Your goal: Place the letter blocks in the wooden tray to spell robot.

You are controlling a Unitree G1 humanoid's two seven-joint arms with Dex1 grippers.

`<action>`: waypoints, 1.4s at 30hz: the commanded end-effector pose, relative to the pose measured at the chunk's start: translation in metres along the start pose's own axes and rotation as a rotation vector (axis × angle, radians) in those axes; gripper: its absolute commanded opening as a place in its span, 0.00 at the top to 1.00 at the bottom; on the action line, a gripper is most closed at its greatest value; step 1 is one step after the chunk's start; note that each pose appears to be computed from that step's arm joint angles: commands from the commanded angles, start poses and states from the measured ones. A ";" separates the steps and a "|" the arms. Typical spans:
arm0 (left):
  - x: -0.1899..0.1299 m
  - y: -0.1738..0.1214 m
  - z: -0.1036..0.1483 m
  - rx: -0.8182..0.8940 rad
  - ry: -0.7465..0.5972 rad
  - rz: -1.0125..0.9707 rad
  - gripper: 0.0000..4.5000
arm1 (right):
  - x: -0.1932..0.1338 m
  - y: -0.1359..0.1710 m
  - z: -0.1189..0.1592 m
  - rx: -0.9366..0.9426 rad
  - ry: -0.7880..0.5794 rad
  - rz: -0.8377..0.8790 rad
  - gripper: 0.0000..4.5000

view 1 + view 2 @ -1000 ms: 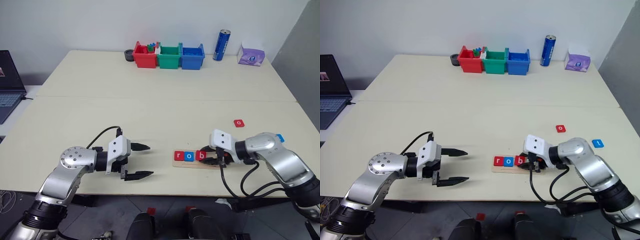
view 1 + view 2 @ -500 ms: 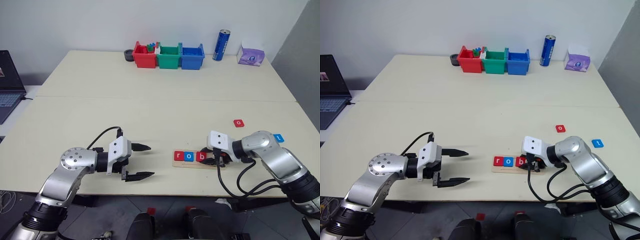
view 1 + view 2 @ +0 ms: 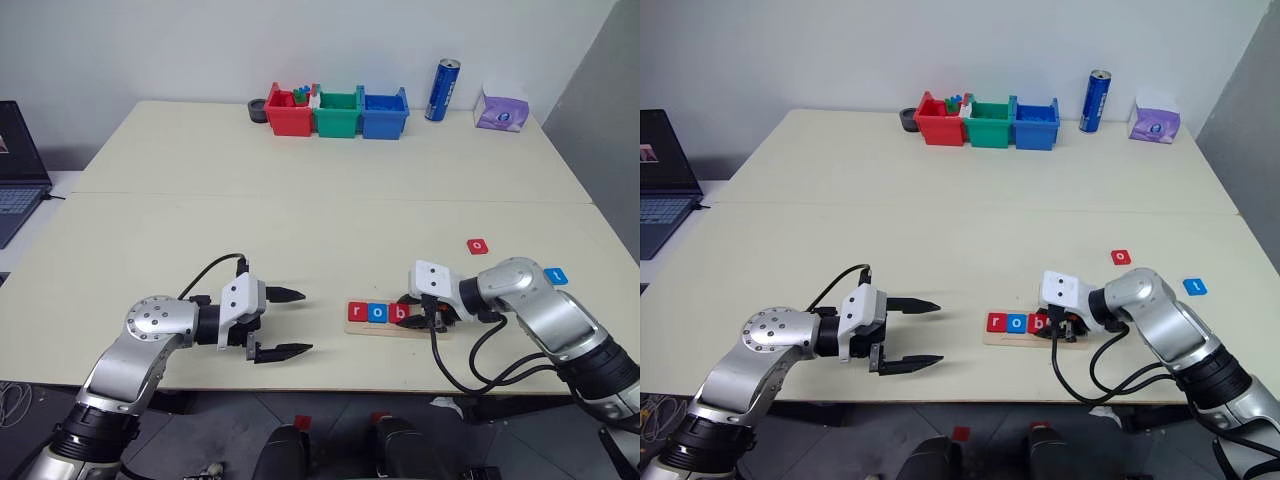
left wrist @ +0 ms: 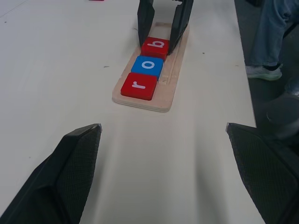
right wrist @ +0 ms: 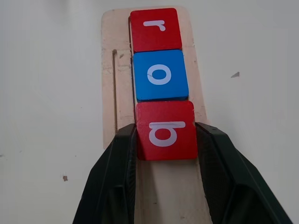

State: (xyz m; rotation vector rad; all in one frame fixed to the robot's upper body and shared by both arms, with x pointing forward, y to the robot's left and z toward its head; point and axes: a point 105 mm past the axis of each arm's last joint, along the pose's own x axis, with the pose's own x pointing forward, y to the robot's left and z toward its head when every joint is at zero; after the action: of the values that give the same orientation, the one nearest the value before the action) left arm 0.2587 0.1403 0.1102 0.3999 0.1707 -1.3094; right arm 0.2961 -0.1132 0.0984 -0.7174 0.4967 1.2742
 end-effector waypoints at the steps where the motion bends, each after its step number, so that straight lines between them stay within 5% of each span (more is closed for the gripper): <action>1: 0.002 -0.001 0.011 0.037 -0.026 -0.006 0.00 | -0.004 -0.005 0.011 -0.035 -0.018 -0.017 0.38; 6: 0.002 -0.001 0.012 0.035 -0.025 -0.006 0.00 | -0.014 -0.006 0.027 -0.046 -0.065 -0.035 0.01; 12: -0.001 -0.001 0.010 0.032 -0.021 -0.001 0.00 | -0.029 0.005 0.037 -0.022 -0.120 -0.073 0.01; 15: -0.002 -0.001 0.008 0.030 -0.017 0.001 0.00 | -0.030 0.005 0.030 0.005 -0.115 -0.141 0.13; 26: 0.000 0.001 0.006 0.036 -0.010 -0.002 0.00 | -0.021 -0.011 0.026 -0.013 -0.097 -0.265 0.99; 42: -0.001 -0.003 0.002 0.037 -0.009 -0.002 0.00 | -0.001 -0.003 0.016 -0.037 -0.013 -0.167 1.00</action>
State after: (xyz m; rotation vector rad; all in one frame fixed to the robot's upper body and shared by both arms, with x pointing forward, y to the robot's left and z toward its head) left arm 0.2574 0.1425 0.1058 0.4034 0.1714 -1.3066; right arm 0.3030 -0.1068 0.1039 -0.7370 0.4301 1.1042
